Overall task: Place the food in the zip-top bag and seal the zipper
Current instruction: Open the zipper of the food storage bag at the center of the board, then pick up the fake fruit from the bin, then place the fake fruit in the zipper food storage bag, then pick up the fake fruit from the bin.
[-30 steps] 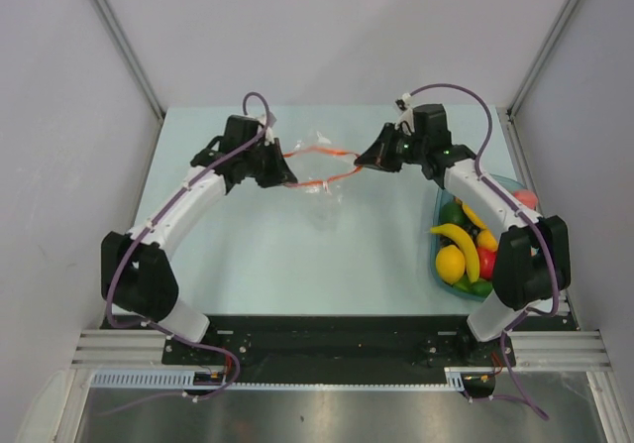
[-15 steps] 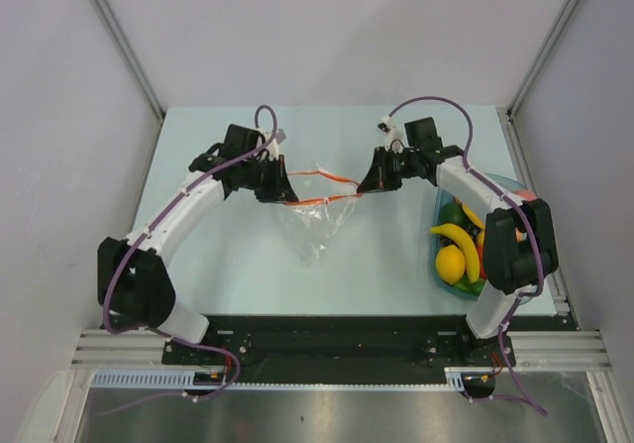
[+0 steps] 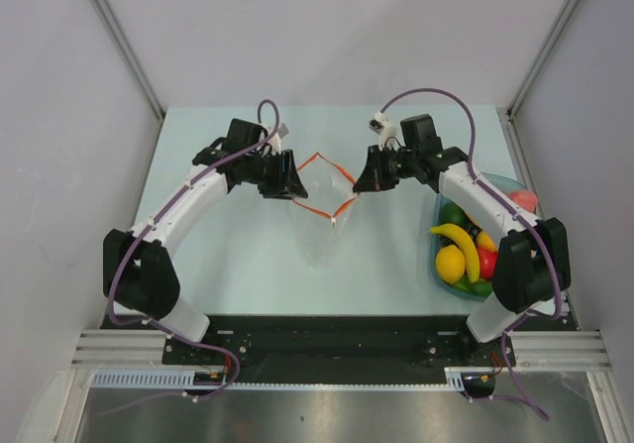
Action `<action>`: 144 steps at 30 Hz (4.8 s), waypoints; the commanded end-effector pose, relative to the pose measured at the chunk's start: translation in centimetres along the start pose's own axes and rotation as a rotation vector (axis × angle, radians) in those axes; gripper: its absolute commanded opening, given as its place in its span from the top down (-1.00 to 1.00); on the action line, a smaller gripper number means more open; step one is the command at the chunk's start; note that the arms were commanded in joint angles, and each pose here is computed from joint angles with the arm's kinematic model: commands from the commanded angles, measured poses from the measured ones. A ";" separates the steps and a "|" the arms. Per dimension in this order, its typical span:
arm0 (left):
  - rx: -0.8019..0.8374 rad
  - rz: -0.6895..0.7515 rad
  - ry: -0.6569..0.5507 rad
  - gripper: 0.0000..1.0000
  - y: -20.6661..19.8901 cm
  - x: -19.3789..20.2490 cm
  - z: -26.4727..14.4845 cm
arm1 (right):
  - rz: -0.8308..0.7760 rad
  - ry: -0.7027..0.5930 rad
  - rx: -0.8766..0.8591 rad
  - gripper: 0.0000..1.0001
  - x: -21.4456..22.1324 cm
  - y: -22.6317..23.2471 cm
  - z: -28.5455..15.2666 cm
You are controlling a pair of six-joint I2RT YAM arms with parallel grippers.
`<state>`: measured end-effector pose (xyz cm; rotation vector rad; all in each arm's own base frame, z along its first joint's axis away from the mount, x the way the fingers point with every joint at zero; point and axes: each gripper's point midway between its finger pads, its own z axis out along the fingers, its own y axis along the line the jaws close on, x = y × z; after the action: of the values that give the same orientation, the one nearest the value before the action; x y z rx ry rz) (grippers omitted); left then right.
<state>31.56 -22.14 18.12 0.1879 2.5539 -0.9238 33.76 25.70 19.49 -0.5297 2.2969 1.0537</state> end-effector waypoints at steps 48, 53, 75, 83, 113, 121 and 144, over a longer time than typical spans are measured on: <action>0.056 0.033 -0.047 1.00 -2.2 -0.6 0.0 | 0.028 0.361 0.476 -0.34 12.5 -15.5 -19.4; 0.055 0.038 -0.047 1.00 -2.1 -0.6 0.1 | 0.020 0.409 0.494 -0.24 13.7 -17.7 -18.7; 0.038 0.031 -0.033 1.00 -1.6 -1.0 0.9 | -0.149 0.381 0.553 0.87 12.3 -17.5 -20.7; 0.038 0.030 -0.025 1.00 -1.6 -1.0 1.1 | -0.274 0.135 0.597 1.00 6.6 -13.8 -22.6; 0.107 0.084 -0.009 1.00 -4.1 -1.0 0.7 | -0.909 -0.564 -0.397 1.00 -10.1 16.4 -4.9; 0.120 0.095 -0.016 0.99 -4.7 -1.4 0.4 | -0.803 -0.330 -0.416 -0.62 -4.9 13.7 -2.4; 0.178 0.085 0.011 1.00 -5.6 -0.8 0.5 | -0.405 0.098 0.145 -0.68 6.2 -2.8 -15.3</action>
<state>31.23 -25.39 19.00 0.2915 2.5250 -1.0183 30.13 15.85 25.15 -0.9018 1.9903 0.7698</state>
